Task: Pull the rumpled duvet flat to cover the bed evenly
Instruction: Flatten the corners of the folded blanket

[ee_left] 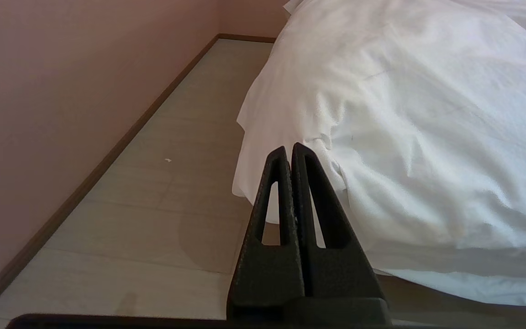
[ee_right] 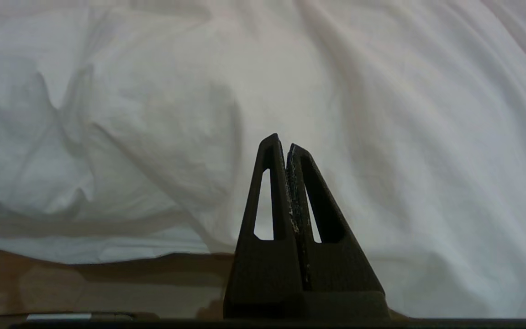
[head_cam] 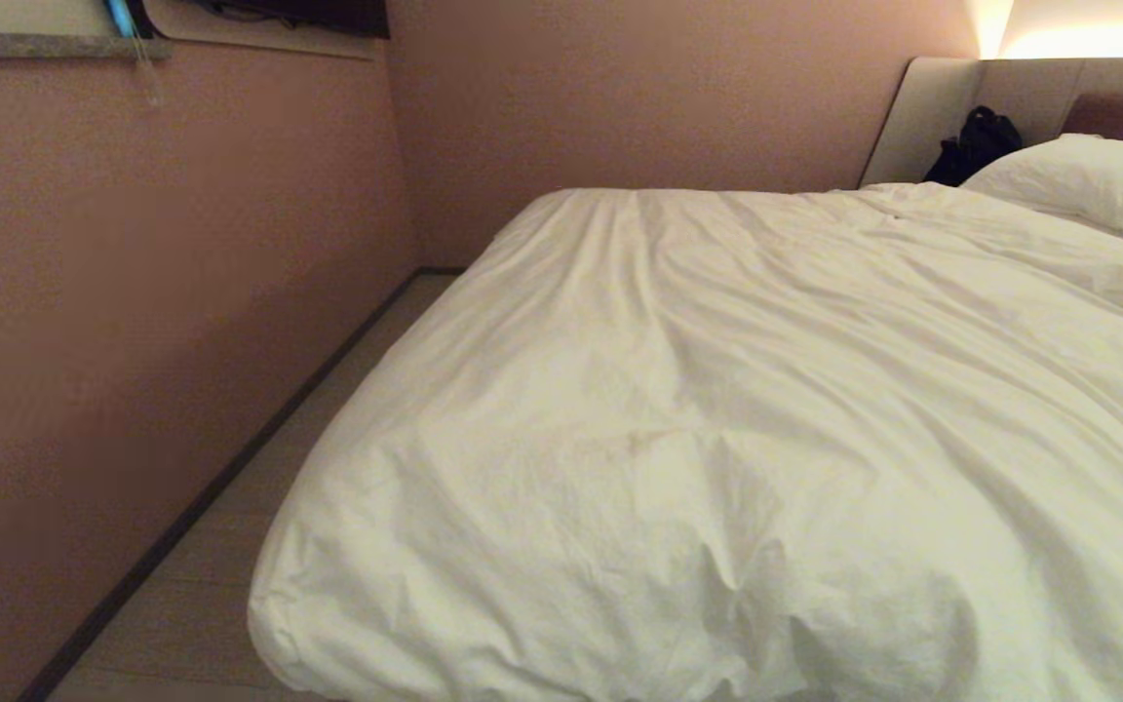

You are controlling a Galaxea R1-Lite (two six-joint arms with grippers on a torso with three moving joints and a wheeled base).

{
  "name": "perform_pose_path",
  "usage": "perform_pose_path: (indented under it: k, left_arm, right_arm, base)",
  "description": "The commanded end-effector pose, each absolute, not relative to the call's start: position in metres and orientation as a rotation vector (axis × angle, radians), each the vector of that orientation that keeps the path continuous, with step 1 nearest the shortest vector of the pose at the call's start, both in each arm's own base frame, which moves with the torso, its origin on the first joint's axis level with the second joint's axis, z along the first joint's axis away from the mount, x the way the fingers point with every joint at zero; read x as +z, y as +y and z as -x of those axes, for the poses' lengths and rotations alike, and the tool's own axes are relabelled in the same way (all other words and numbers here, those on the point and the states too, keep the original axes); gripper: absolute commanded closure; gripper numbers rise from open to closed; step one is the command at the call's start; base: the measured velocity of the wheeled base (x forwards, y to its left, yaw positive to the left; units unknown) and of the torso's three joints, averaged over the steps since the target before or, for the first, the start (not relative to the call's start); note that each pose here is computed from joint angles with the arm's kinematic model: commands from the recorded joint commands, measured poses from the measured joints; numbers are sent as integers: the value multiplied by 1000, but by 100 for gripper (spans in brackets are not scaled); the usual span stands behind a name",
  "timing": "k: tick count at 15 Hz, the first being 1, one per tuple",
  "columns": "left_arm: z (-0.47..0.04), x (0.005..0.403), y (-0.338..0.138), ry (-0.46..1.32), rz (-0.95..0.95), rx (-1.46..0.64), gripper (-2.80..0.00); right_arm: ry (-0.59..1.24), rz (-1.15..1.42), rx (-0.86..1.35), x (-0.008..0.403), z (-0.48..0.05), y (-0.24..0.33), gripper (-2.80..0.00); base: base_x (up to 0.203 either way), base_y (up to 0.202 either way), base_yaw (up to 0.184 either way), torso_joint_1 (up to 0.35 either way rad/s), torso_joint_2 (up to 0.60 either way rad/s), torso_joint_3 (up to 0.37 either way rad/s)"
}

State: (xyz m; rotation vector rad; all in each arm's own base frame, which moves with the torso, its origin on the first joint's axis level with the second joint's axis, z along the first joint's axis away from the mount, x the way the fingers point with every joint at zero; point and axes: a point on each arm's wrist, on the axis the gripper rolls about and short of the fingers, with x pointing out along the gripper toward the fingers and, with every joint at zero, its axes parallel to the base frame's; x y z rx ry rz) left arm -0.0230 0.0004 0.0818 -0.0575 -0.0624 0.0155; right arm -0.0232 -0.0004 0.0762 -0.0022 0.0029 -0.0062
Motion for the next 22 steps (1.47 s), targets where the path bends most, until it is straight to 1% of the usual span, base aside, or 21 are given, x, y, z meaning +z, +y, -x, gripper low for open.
perform_pose_path:
  k: [1, 20, 21, 22]
  left_arm:
    - [23, 82, 0, -63, 59, 17, 0]
    - [23, 82, 0, -61, 50, 16, 0]
    - [24, 83, 0, -62, 63, 4, 0]
    - [27, 94, 0, -86, 84, -5, 0]
  right_arm:
    - [-12, 1, -6, 77, 23, 0, 0]
    - [-11, 1, -5, 77, 23, 0, 0]
    - [-11, 1, -5, 77, 23, 0, 0]
    - [-11, 1, -5, 77, 23, 0, 0]
  base:
    - [0, 0, 0, 0, 0, 0]
    - [0, 0, 0, 0, 0, 0]
    - [0, 0, 0, 0, 0, 0]
    - [0, 0, 0, 0, 0, 0]
